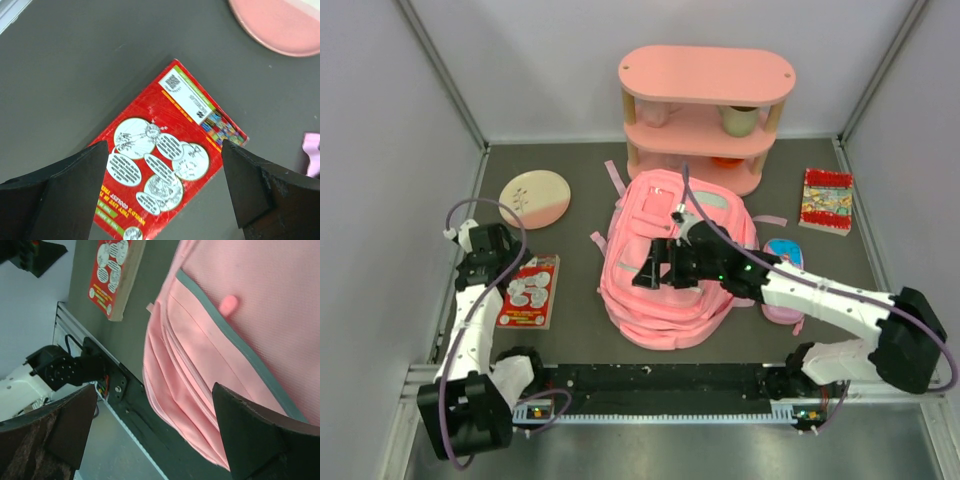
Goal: Pack the student bag
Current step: Pick up the book from the center of the board.
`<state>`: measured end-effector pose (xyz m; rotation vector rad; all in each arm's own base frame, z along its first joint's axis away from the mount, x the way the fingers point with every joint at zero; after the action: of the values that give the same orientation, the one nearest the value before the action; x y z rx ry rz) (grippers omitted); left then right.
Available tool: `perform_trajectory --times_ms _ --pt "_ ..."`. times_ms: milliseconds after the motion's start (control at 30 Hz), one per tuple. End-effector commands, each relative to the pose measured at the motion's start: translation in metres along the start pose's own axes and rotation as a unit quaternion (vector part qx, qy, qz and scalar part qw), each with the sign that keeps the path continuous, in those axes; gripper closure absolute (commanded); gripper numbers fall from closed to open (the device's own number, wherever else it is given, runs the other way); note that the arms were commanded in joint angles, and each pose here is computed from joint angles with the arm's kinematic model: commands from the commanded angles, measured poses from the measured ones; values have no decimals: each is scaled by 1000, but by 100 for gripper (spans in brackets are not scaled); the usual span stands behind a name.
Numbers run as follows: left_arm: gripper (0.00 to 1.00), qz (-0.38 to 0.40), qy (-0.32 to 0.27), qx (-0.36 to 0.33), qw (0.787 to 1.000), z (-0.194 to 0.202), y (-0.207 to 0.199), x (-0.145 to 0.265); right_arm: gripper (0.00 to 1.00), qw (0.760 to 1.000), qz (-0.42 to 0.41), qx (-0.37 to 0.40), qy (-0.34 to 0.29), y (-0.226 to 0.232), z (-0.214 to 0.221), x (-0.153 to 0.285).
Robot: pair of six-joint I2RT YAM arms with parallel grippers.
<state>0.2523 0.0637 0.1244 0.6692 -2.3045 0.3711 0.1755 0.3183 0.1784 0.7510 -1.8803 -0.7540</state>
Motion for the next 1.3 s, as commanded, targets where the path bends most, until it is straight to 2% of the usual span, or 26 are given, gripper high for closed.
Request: perform_trajectory --times_ms 0,167,300,500,633,667,700,767,1133,1267 --pt "2 0 -22 38 999 -2 3 -26 4 997 -74 10 -33 66 -17 -19" --pt "2 0 -7 27 1000 6 6 -42 4 996 -83 19 0 81 -2 -46" --pt "2 -6 23 10 1000 19 9 -56 4 997 -76 2 -13 85 -3 -70" --pt "2 69 82 9 994 50 -15 -65 4 999 -41 -5 -7 82 4 -110" --pt "2 113 120 10 986 64 -27 -56 4 999 -35 -13 5 83 11 -128" --pt "2 130 132 13 983 69 -32 -52 5 999 -35 -16 9 82 14 -131" --pt "3 140 138 20 980 73 -35 -49 12 999 -42 -16 13 84 16 -134" --pt "4 169 147 29 974 82 -42 -40 16 998 -49 -28 28 85 24 -144" --pt "5 223 122 58 965 100 -45 4 24 994 -34 -48 88 85 61 -185" --pt "5 203 52 51 977 68 -39 8 24 993 -35 -59 95 78 69 -187"
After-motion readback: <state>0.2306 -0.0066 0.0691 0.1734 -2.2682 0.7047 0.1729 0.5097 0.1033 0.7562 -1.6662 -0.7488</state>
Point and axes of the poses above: each gripper's point midway between its finger pads, its own x axis back along the fingers, its own y axis along the line the jaws close on, z = x × y, the point moved 1 cm from there along x, back along the fingers, and after that the axes turned 12 degrees about -x, right-handed, at the moved point
